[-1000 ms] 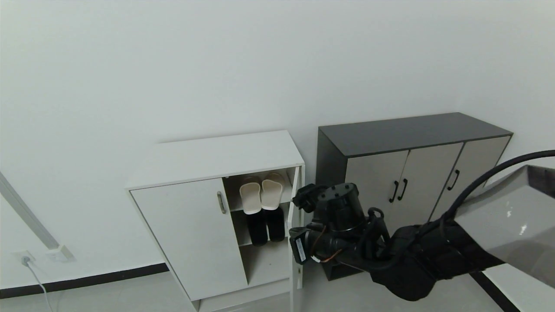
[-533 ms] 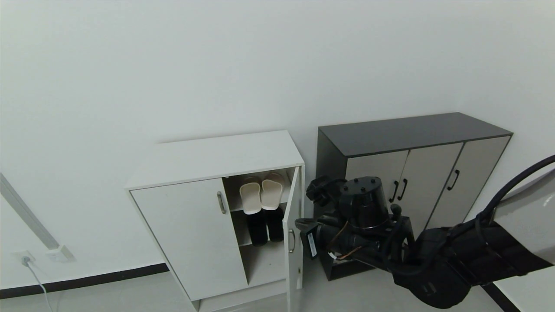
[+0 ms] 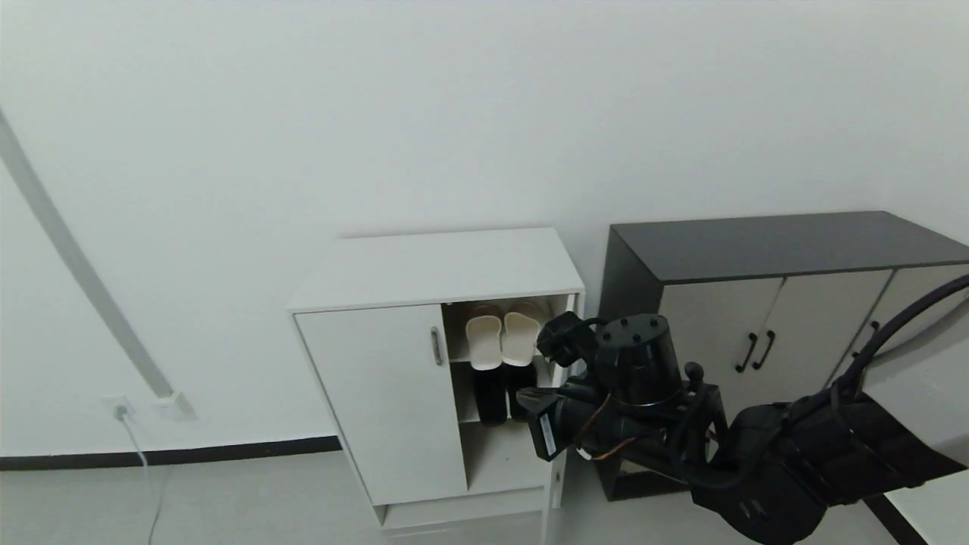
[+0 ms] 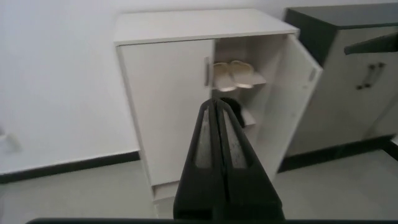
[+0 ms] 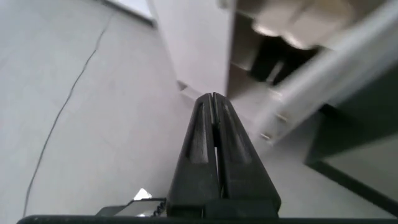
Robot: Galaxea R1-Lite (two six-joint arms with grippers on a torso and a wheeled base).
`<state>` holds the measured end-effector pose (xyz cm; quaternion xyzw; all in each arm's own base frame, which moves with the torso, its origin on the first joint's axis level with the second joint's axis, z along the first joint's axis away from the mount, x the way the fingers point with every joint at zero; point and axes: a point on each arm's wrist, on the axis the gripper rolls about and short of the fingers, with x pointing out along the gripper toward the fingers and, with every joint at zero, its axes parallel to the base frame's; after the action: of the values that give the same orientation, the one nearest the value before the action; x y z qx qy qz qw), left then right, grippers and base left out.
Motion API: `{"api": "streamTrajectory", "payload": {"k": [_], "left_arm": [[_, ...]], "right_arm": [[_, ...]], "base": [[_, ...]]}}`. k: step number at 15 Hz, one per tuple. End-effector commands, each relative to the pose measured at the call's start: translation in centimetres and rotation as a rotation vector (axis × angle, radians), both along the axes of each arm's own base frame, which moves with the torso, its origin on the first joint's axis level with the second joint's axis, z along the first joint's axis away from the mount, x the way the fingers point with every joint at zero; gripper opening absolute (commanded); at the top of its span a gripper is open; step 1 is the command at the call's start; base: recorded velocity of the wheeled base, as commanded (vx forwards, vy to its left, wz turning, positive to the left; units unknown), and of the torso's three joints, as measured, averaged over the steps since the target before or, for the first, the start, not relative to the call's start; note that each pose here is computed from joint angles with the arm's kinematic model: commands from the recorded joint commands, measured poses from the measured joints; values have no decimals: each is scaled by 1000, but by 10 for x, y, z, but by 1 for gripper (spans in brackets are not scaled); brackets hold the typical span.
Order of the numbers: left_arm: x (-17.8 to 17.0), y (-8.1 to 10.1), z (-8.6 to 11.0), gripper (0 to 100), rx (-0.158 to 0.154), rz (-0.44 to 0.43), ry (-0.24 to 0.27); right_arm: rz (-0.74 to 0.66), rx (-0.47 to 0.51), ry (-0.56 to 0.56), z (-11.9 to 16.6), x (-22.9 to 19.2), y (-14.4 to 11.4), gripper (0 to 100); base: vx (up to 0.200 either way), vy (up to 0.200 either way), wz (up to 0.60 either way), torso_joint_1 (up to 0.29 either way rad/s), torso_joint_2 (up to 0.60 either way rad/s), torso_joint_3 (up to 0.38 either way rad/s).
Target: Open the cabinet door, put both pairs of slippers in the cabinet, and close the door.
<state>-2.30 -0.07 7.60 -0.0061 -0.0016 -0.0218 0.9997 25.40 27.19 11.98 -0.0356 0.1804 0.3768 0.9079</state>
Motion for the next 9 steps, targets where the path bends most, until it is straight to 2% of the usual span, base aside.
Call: {"api": "streamTrajectory", "payload": {"k": [1, 5, 7, 9], "left_arm": [[0, 0, 0, 0, 0, 2, 0], [0, 0, 0, 0, 0, 2, 0], [0, 0, 0, 0, 0, 2, 2], [0, 0, 0, 0, 2, 2, 2]], "right_arm": [[12, -5, 15, -4, -1, -3, 0], [-54, 13, -41, -7, 11, -17, 0], [-193, -46, -70, -2, 16, -31, 0], [-280, -109, -41, 5, 16, -49, 0]], "base": [[0, 0, 600, -2, 2, 7], [0, 0, 0, 0, 0, 0], [0, 0, 0, 0, 0, 0], [0, 0, 0, 0, 0, 0]]}}
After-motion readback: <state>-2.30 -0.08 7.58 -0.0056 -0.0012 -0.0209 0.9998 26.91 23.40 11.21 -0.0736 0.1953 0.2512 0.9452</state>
